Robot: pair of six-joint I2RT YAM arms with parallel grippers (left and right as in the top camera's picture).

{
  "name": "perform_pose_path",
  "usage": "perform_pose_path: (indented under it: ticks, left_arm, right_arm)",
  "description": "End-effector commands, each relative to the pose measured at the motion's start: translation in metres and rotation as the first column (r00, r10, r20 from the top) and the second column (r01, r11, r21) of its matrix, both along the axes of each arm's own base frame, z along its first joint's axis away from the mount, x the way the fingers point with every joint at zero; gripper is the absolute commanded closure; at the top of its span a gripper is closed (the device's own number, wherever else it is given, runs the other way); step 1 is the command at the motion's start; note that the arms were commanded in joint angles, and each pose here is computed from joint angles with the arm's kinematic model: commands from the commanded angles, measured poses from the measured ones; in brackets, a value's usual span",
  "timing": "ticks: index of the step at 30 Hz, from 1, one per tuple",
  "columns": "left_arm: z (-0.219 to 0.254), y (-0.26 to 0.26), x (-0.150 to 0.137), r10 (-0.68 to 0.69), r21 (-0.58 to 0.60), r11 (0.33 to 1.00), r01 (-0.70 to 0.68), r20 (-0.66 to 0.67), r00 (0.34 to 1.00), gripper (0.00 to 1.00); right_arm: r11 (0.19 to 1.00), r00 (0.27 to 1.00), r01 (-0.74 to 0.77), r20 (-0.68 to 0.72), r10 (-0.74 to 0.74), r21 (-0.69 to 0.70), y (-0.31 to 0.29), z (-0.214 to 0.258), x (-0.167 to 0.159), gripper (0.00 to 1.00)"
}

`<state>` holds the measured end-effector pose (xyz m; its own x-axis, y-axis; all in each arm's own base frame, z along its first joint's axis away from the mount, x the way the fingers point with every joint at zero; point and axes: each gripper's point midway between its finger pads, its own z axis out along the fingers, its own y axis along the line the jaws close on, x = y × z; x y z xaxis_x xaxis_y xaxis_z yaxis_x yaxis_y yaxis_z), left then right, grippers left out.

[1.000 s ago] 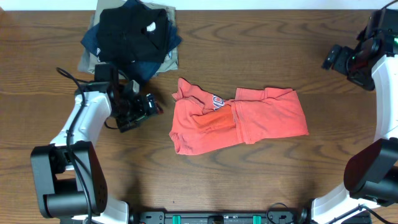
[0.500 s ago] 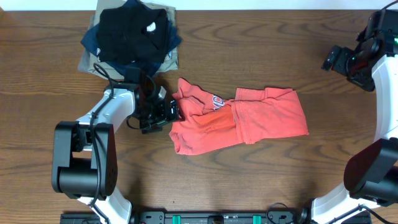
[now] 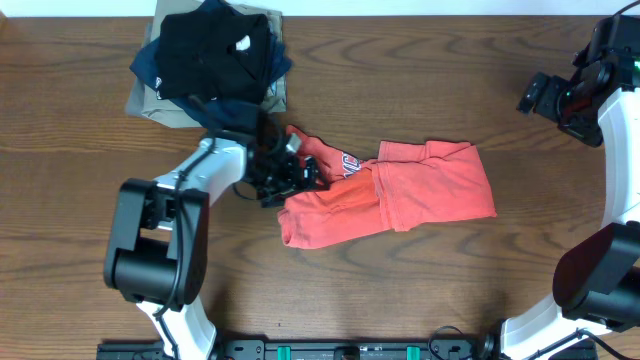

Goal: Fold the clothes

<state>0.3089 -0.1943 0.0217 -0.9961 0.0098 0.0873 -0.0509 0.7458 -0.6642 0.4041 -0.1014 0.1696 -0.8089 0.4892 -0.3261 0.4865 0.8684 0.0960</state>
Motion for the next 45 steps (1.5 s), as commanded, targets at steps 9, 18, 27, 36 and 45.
perform_pose_path:
  ticks: [9, 18, 27, 36, 45]
  left_arm:
    - [-0.063, 0.014, -0.037, -0.008, 0.177, 0.984, 0.032, -0.139, 0.990, 0.90]
    - [-0.063, 0.087, -0.039, 0.147, 0.457, 0.889, -0.035, -0.211, 0.966, 0.94]
    - [-0.014, 0.180, -0.039, 0.298, 0.687, 0.721, -0.088, -0.193, 0.935, 0.94]
    - [0.061, 0.183, -0.020, 0.271, 0.684, 0.709, -0.171, -0.040, 0.962, 0.94]
    - [0.104, 0.105, -0.016, 0.132, 0.550, 0.822, -0.147, 0.067, 0.989, 0.94]
  right_arm:
    - [1.000, 1.000, 0.000, -0.003, 0.000, -0.010, -0.002, 0.000, 0.000, 0.01]
    - [1.000, 1.000, 0.000, -0.003, 0.000, -0.010, -0.002, 0.000, 0.000, 0.01]
    - [1.000, 1.000, 0.000, -0.003, 0.000, -0.010, -0.002, 0.000, 0.000, 0.01]
    - [1.000, 1.000, 0.000, -0.003, 0.000, -0.010, -0.002, 0.000, 0.000, 0.01]
    - [1.000, 1.000, 0.000, -0.003, 0.000, -0.010, -0.002, 0.000, 0.000, 0.01]
